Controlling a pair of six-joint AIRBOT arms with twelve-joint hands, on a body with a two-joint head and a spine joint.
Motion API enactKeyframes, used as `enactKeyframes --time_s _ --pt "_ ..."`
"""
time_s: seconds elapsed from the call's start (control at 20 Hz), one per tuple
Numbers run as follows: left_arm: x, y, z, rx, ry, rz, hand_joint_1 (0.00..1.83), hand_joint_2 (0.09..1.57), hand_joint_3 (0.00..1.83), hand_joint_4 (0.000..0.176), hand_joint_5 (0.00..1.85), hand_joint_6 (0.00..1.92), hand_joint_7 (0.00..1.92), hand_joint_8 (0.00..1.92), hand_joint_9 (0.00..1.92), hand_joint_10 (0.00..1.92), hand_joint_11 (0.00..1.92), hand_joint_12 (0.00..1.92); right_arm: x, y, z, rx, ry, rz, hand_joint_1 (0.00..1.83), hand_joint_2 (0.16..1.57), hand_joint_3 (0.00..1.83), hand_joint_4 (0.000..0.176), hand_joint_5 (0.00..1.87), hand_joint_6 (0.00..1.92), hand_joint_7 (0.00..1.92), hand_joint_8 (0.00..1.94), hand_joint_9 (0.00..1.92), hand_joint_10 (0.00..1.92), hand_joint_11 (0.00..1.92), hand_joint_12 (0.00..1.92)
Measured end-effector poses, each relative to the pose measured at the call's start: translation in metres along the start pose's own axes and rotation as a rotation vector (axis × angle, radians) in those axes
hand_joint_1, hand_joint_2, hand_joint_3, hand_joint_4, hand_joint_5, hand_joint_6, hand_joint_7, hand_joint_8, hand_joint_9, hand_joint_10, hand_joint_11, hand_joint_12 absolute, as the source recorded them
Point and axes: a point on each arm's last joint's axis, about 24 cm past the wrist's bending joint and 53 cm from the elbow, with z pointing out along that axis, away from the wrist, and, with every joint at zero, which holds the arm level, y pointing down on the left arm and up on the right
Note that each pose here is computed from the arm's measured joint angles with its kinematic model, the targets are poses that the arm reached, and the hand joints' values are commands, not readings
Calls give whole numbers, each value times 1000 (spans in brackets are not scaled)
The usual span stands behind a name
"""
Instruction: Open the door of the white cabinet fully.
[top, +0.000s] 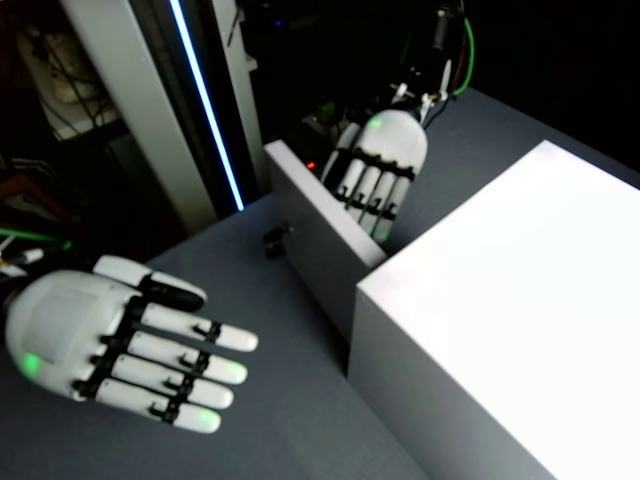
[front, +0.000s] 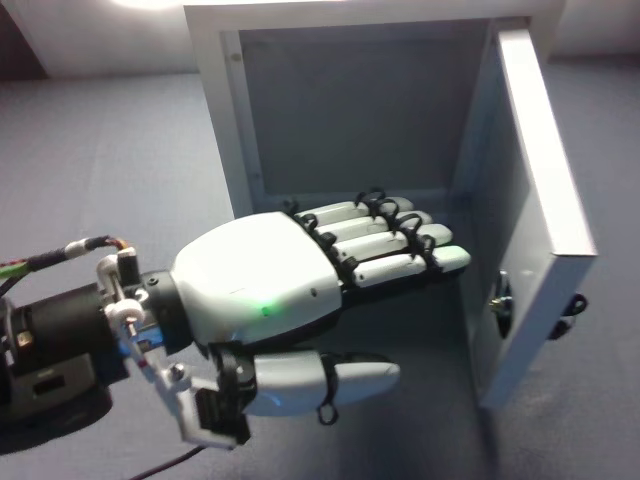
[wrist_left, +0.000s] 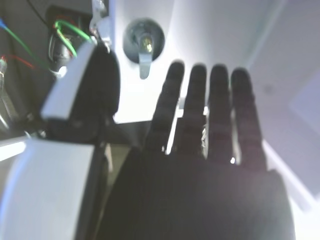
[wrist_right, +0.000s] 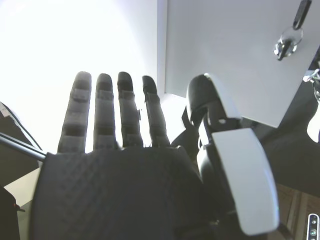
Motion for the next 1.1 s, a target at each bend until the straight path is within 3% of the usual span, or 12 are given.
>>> enactKeyframes --time_s 0.05,0.15,0.2,0.25,0.35,0.5,0.55,0.6,0.65,0.8,0.95,1.1 --pt "-1 -2 3 6 -3 -6 149 1463 0 0 82 0 46 0 57 0 79 19 0 0 0 1 2 1 384 1422 0 58 157 3 137 6 82 3 33 2" --pt "-1 -7 9 24 -4 -3 194 1454 0 0 78 1 39 2 35 1 54 5 0 -1 0 1 -1 3 393 1420 0 61 155 2 131 2 83 3 60 14" --pt "1 -8 12 32 1 3 38 1483 11 0 17 0 7 0 6 0 10 0 0 -1 0 0 -1 5 385 1412 0 65 160 4 141 6 93 6 73 20" --pt "3 -9 14 35 8 7 27 1492 9 0 3 0 1 0 0 0 1 0 -1 -1 0 -1 -1 4 383 1409 0 70 162 4 144 6 93 6 70 18" --pt "1 -12 19 45 7 12 68 1489 1 0 34 7 3 2 2 0 28 11 -1 -1 0 0 -1 4 371 1416 0 54 167 4 142 3 91 3 71 17" --pt "5 -12 25 48 14 11 6 1494 3 0 26 1 5 2 2 1 37 12 -1 -1 0 -1 -1 4 385 1408 0 65 171 2 139 0 89 0 64 13" --pt "7 -12 28 50 17 12 3 1507 8 0 2 0 0 0 0 0 60 20 -1 -1 0 0 -2 4 368 1400 0 84 166 0 122 0 79 2 66 14" --pt "7 -12 29 51 16 9 3 1507 8 0 2 0 0 0 0 0 60 20 -1 -1 0 0 -1 4 368 1400 0 84 166 0 122 0 79 2 66 14" --pt "6 -14 32 59 16 17 51 1500 1 0 0 0 0 0 3 1 74 22 -1 -1 0 -1 -1 4 376 1414 2 51 173 3 137 5 88 5 70 16" --pt "4 -18 40 76 2 10 61 1499 0 0 86 5 66 3 62 3 118 18 2 -2 0 0 0 10 383 1406 0 77 171 2 131 2 79 0 58 10" --pt "4 -18 42 77 1 10 29 1494 0 0 36 0 3 0 16 0 100 5 2 -3 0 1 1 12 390 1406 0 99 165 0 124 0 70 0 50 7" --pt "0 -19 42 81 -11 9 88 1489 0 0 51 9 44 10 41 5 117 8 2 -2 1 -1 0 12 435 1415 0 88 176 4 134 3 93 6 121 40"
